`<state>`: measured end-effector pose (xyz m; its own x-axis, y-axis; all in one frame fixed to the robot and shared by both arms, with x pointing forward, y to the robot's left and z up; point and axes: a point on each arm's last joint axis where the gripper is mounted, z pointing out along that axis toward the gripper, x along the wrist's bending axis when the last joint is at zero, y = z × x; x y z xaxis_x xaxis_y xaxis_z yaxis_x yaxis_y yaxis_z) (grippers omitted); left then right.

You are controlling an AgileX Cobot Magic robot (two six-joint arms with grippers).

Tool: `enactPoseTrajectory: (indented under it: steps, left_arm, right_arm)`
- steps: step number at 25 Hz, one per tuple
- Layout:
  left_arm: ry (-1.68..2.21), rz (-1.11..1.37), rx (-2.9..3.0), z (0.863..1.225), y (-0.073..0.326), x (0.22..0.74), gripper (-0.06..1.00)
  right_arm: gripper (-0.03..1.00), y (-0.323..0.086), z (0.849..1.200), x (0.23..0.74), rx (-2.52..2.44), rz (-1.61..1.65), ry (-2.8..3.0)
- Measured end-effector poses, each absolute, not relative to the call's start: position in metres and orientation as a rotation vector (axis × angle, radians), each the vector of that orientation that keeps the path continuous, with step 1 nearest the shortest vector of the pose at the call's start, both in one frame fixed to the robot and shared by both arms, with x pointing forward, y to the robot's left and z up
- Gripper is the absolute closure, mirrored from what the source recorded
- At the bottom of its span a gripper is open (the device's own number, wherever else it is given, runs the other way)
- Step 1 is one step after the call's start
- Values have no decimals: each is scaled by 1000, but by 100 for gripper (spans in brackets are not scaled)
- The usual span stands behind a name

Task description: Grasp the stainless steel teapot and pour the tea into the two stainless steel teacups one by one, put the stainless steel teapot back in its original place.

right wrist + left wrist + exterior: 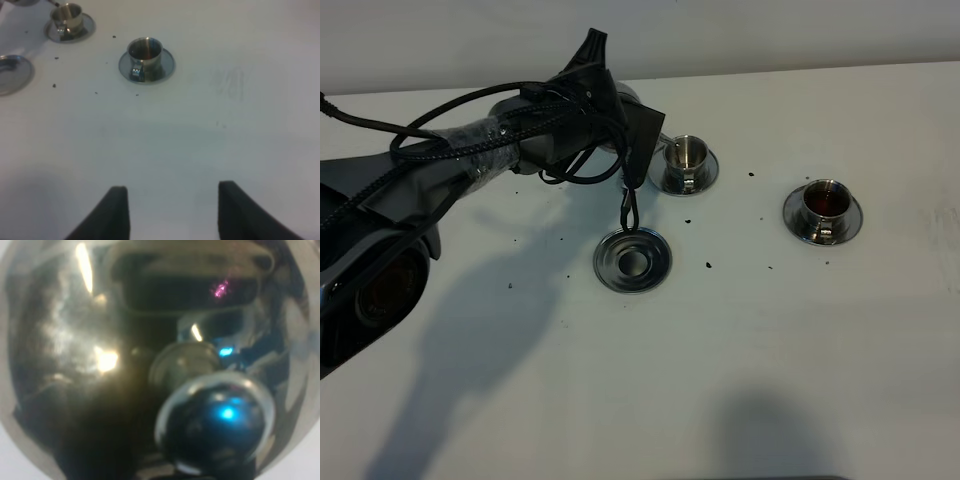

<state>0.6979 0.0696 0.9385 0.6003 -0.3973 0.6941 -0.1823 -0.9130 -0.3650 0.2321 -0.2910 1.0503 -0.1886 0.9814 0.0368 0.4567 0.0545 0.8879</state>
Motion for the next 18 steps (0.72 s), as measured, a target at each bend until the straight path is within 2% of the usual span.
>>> enactPoseTrajectory:
  steps: [18]
  left_arm:
    - [666, -1322, -2464, 945, 60, 702, 73]
  right_arm:
    - [57, -291, 1050, 232, 1448, 1080, 1716]
